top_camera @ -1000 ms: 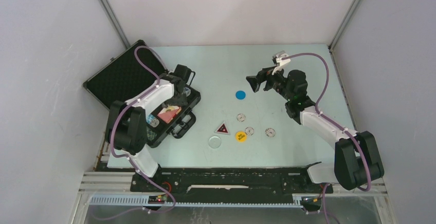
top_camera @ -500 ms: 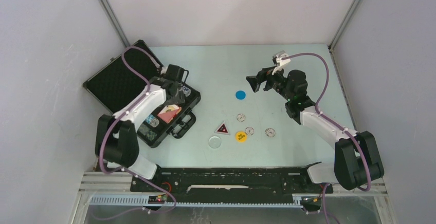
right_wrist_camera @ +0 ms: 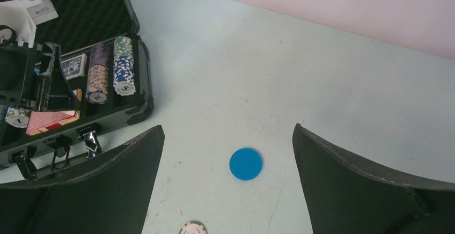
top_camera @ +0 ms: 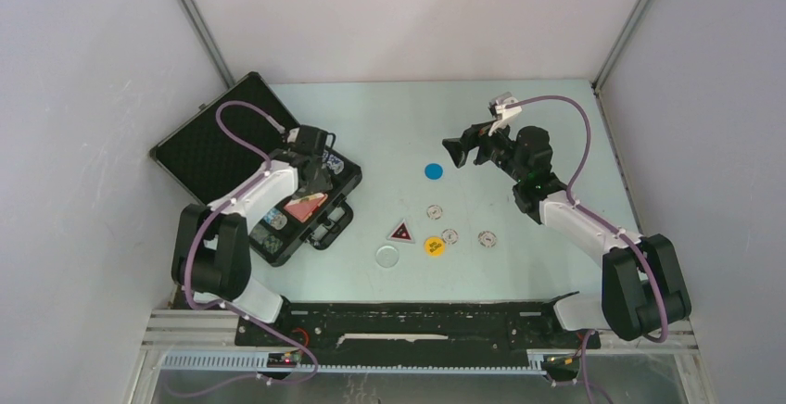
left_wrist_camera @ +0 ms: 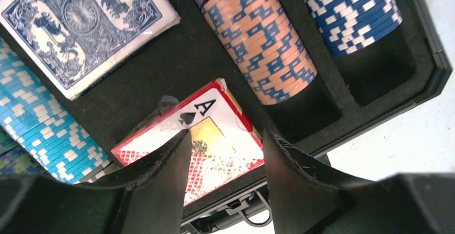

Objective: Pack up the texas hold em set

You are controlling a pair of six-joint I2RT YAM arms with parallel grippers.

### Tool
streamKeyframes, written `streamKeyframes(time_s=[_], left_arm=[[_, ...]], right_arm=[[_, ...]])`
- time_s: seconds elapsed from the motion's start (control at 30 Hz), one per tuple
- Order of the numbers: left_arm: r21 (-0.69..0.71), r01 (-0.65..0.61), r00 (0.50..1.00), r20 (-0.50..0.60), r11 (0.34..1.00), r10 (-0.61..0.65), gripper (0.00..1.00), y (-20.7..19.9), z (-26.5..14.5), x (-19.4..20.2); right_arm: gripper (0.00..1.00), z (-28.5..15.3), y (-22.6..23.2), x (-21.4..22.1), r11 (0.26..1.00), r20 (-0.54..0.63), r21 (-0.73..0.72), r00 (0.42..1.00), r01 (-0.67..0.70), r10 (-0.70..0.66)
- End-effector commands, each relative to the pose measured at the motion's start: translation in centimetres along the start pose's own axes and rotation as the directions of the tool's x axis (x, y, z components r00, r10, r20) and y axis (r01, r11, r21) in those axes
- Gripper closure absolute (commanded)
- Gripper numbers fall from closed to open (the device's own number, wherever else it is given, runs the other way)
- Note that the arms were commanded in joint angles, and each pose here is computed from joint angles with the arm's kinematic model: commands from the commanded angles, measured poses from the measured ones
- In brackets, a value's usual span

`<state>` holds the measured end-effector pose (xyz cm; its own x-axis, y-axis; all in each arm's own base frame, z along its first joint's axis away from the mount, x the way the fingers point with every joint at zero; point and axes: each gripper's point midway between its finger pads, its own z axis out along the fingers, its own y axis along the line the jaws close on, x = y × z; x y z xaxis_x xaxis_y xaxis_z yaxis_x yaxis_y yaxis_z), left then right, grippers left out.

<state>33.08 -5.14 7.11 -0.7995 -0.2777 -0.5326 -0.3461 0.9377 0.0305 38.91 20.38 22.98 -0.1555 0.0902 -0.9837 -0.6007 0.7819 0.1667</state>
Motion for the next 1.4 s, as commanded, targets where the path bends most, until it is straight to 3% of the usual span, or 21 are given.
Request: streamKeyframes(time_s=[0.0,0.27,0.37,0.47,0.57,0.67,0.77,0.87,1.03,1.17,1.37], left_arm=[[0.032,0.024,0.993,-0.113,0.999,-0.02,0.44,0.0,1.9,3.4],[0.079,0.011,1.0,0.013,0.997,-0.013,0.4,0.6,-1.9,0.0],[0.246,-0.046,0.999,0.029,0.968,0.04,0.35,-1.9,-3.3,-0.5],[0.46,-0.163,0.985,0.133,0.873,0.114,0.14,-5.5,-6.2,0.1],[0.54,-0.327,0.945,0.212,0.775,0.251,0.01,-8.4,-8.7,1.9],[0.541,-0.488,0.87,0.246,0.684,0.427,0.0,-10.8,-10.3,5.3],[0.522,-0.561,0.815,0.213,0.643,0.538,0.0,-12.4,-10.2,8.4],[0.541,-0.565,0.798,0.168,0.623,0.578,0.03,-14.3,-10.0,10.5],[0.498,-0.651,0.724,0.183,0.572,0.665,0.0,-17.8,-9.2,12.0],[0.501,-0.681,0.68,0.162,0.534,0.715,0.01,-20.0,-8.4,13.7],[0.49,-0.694,0.656,0.127,0.528,0.744,0.0,-20.0,-7.0,15.4]], right_arm=[[0.0,0.4,0.3,-1.2,1.0,0.033,-0.009,0.999,0.022,-0.022],[0.0,0.4,0.4,-1.2,1.0,0.032,-0.011,0.999,0.02,-0.019],[0.0,0.4,0.4,-1.2,1.0,0.033,-0.012,0.999,0.022,-0.022],[0.0,0.5,0.3,-1.1,1.0,0.03,-0.007,0.999,0.023,-0.023],[0.0,0.4,0.1,-1.1,1.0,0.03,-0.001,0.999,0.027,-0.027],[0.0,0.4,-0.1,-1.1,0.999,0.03,0.008,0.999,0.032,-0.032],[0.0,0.1,-0.7,-1.3,0.999,0.029,0.041,0.999,0.032,-0.033],[0.0,-0.8,-3.4,-1.8,0.986,0.053,0.155,0.997,-0.067,0.059],[0.0,-3.2,-8.8,-1.6,0.933,0.113,0.29,0.976,-0.212,0.186],[0.0,-4.0,-10.1,-1.4,0.917,0.112,0.342,0.978,-0.206,0.178],[0.0,-4.0,-9.8,-1.7,0.922,0.112,0.337,0.98,-0.191,0.162]])
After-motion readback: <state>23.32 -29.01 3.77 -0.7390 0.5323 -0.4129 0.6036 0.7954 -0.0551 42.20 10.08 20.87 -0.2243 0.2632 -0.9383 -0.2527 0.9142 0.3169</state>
